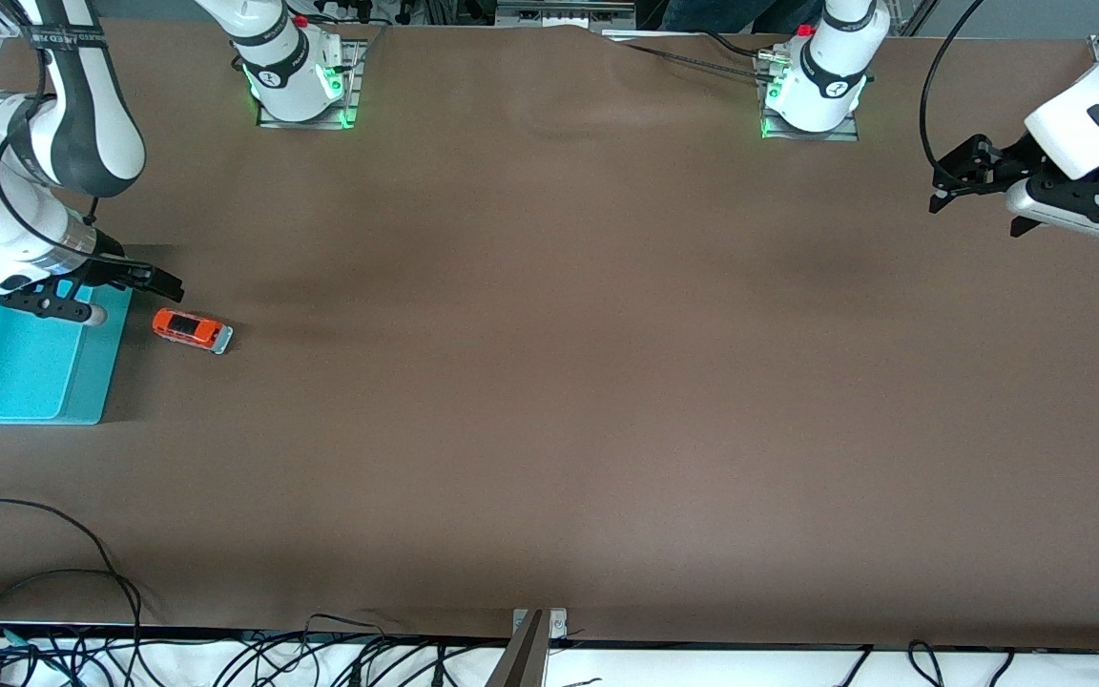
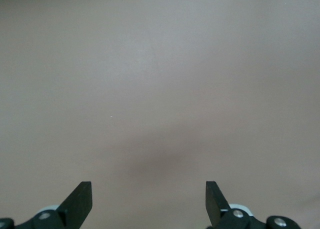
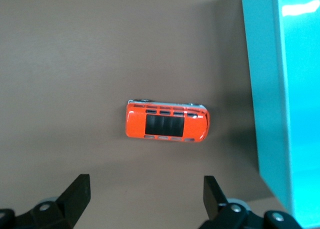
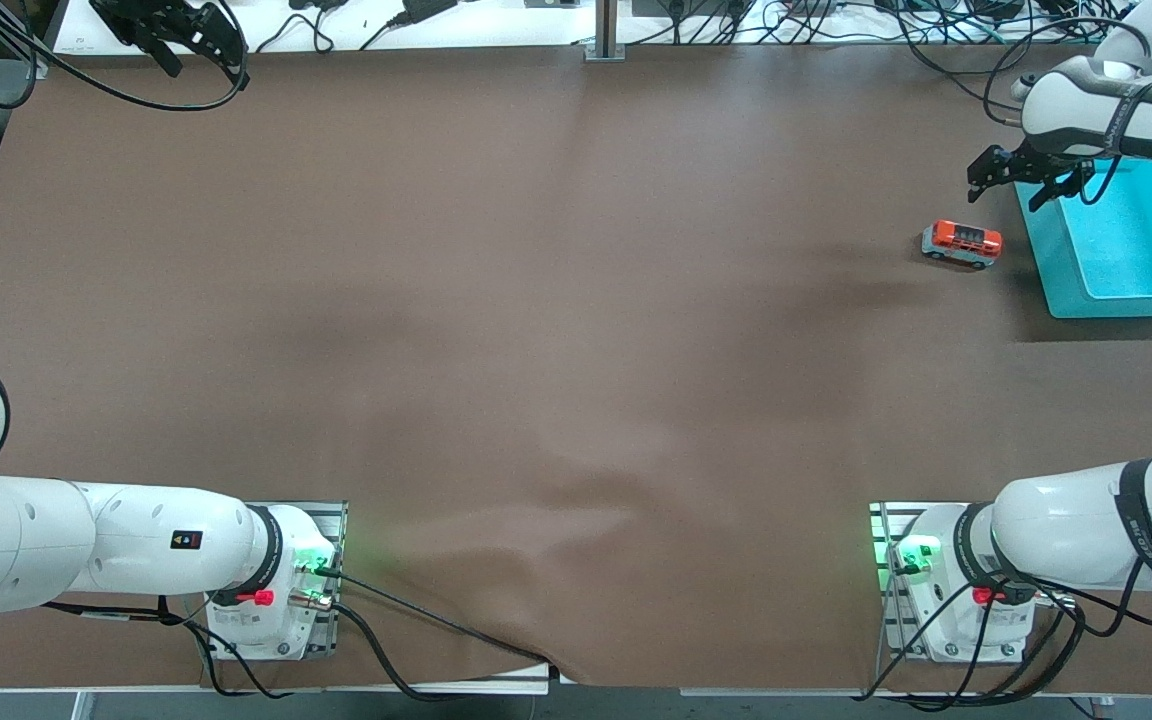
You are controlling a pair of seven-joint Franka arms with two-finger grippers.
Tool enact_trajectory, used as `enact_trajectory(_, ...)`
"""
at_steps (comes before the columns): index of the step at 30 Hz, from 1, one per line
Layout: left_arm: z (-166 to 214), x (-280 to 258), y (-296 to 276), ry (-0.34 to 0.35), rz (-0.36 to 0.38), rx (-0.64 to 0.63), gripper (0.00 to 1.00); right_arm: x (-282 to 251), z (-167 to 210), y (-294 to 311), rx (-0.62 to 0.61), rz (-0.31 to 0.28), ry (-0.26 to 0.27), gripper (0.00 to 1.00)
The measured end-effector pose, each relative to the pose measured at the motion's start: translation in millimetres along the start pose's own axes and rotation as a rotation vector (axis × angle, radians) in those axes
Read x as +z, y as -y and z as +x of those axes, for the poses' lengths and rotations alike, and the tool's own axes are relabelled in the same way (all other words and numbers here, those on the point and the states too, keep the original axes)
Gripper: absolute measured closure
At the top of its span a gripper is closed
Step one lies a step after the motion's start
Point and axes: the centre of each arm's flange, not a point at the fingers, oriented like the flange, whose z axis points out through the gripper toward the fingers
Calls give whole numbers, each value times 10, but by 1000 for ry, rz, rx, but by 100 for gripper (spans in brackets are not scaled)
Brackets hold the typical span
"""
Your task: Wind up bus and store in blue box
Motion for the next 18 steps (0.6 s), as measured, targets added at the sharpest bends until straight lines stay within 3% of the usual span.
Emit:
enact_trajectory(7,17,8,-101,6,7,19,0,37,-21,7,196,0,2,0)
enact_trajectory(14,25,16,-173,13,14,33,0,179,-16,18,451,15,-55,0)
enact_trajectory(18,21,16,-157,14,14,30,0,352,-37,28,568,19,-60,0)
